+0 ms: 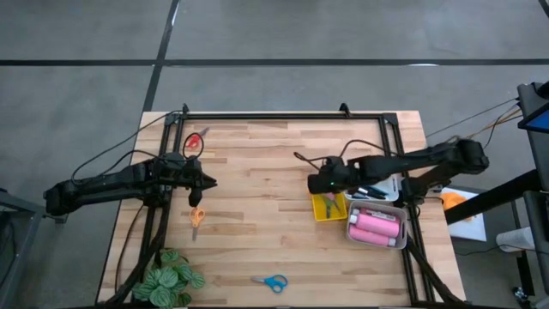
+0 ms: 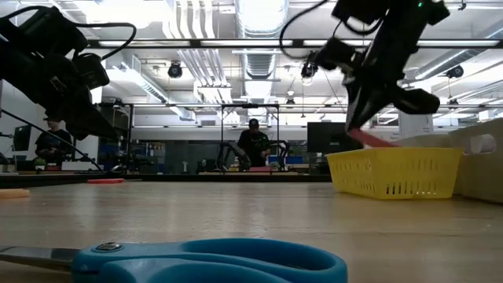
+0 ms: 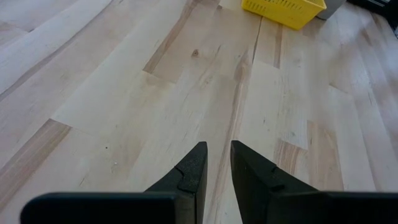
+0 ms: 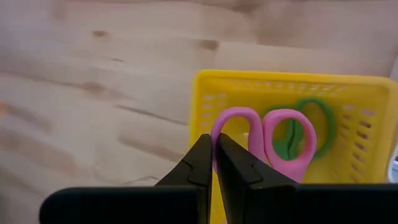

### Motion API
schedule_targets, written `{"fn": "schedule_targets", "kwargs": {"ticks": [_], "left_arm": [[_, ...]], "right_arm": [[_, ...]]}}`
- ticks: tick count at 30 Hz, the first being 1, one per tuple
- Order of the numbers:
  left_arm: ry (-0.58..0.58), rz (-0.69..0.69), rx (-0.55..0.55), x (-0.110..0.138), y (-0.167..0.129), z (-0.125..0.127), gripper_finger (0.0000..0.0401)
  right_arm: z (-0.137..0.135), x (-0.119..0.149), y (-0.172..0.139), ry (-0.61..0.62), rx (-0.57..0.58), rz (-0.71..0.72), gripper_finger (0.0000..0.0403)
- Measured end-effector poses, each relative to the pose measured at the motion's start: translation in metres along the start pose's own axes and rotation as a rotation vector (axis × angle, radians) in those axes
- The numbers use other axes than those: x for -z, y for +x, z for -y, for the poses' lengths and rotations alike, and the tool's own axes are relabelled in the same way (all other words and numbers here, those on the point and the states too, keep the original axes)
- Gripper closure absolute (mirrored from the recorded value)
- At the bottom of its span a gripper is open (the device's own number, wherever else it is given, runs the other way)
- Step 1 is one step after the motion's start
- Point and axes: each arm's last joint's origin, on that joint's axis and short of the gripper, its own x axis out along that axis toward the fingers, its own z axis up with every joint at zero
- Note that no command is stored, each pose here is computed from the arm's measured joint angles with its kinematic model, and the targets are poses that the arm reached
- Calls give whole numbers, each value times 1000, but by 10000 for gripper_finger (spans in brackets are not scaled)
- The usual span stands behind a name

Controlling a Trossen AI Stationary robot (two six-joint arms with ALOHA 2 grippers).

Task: Pick & Place Paint Supplies
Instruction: Put the pink scissors into the yellow bin, then put the blue scissors into the yellow bin

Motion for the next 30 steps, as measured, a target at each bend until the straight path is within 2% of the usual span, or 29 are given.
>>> {"fn": "schedule_targets", "kwargs": {"ticks": [6,20,27,30], "left_arm": [[0,0,0,0,0,0,329],[3,0,-1,0,0,0,329],[3,0,0,0,0,0,329],[3,0,0,0,0,0,329]], "right_arm": [[1,4,25,1,91,-12,392],[-1,7,40,-8,136,-43,391],[-1,7,39,-4,134,-45,337],[-1,7,39,-4,131,-44,330]]}}
